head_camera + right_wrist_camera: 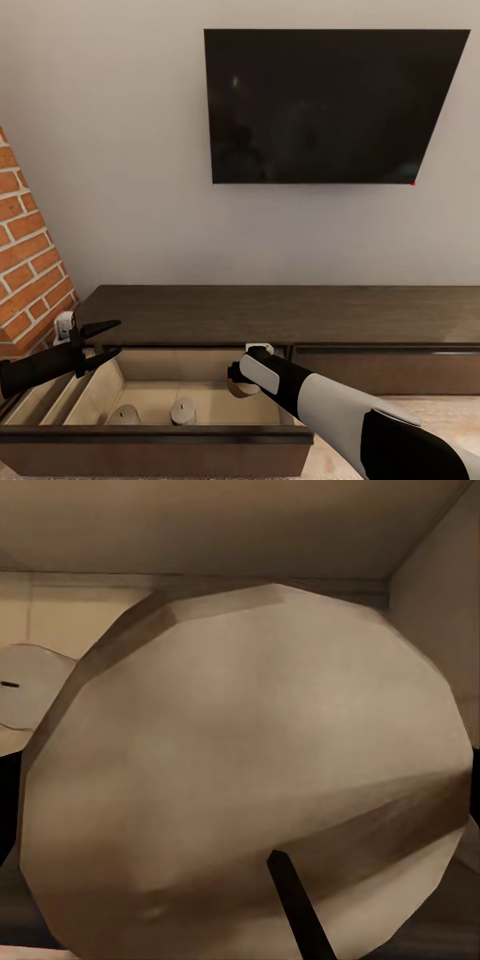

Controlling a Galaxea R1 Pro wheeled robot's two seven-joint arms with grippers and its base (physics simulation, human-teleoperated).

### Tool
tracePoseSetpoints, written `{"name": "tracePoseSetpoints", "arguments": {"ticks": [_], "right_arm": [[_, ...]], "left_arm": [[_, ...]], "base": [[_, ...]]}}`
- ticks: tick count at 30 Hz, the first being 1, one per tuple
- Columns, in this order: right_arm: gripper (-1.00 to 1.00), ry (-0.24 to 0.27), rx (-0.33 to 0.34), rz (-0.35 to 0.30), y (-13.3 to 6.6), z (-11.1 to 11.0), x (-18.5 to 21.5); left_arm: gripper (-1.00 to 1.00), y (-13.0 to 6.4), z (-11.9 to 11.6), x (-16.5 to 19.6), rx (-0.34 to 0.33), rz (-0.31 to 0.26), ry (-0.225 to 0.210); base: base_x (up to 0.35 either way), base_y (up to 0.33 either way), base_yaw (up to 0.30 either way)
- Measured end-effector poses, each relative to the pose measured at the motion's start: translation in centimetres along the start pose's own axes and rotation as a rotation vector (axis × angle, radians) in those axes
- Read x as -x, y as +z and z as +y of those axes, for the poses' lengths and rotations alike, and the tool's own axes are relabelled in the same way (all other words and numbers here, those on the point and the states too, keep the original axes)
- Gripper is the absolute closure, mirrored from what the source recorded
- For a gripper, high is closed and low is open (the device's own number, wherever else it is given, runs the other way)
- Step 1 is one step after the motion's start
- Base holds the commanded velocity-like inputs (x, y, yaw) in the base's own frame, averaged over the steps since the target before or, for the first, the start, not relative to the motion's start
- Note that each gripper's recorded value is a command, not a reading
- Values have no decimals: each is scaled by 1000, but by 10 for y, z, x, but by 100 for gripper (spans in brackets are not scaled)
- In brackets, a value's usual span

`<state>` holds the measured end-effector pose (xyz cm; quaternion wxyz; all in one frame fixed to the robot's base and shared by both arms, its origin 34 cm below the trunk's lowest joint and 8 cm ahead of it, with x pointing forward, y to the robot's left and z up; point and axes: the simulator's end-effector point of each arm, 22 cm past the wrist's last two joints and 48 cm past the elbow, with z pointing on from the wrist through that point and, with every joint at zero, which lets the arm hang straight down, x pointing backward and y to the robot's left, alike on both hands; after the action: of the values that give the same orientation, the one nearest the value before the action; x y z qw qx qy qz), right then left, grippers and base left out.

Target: Place each of the two pumpkins and all three candles from the living room inside a cabinet in the living room (use any cabinet), then make sure every cabinet is closed, and position the cauldron so it is next to a table in the living room.

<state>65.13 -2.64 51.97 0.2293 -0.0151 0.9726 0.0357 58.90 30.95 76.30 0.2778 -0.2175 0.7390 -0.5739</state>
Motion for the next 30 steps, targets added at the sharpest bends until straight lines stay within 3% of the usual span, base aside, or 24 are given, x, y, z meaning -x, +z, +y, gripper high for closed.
{"name": "tracePoseSetpoints", "arguments": {"ticks": [16, 30], "right_arm": [[100, 4, 10, -27, 27, 0, -16], [100, 10, 12, -35, 27, 1, -15]], "left_arm": [[-100, 1, 34, -11, 0, -1, -1], [-100, 1, 34, -11, 0, -1, 0]], "base": [[0, 0, 0], [7, 0, 0]]}}
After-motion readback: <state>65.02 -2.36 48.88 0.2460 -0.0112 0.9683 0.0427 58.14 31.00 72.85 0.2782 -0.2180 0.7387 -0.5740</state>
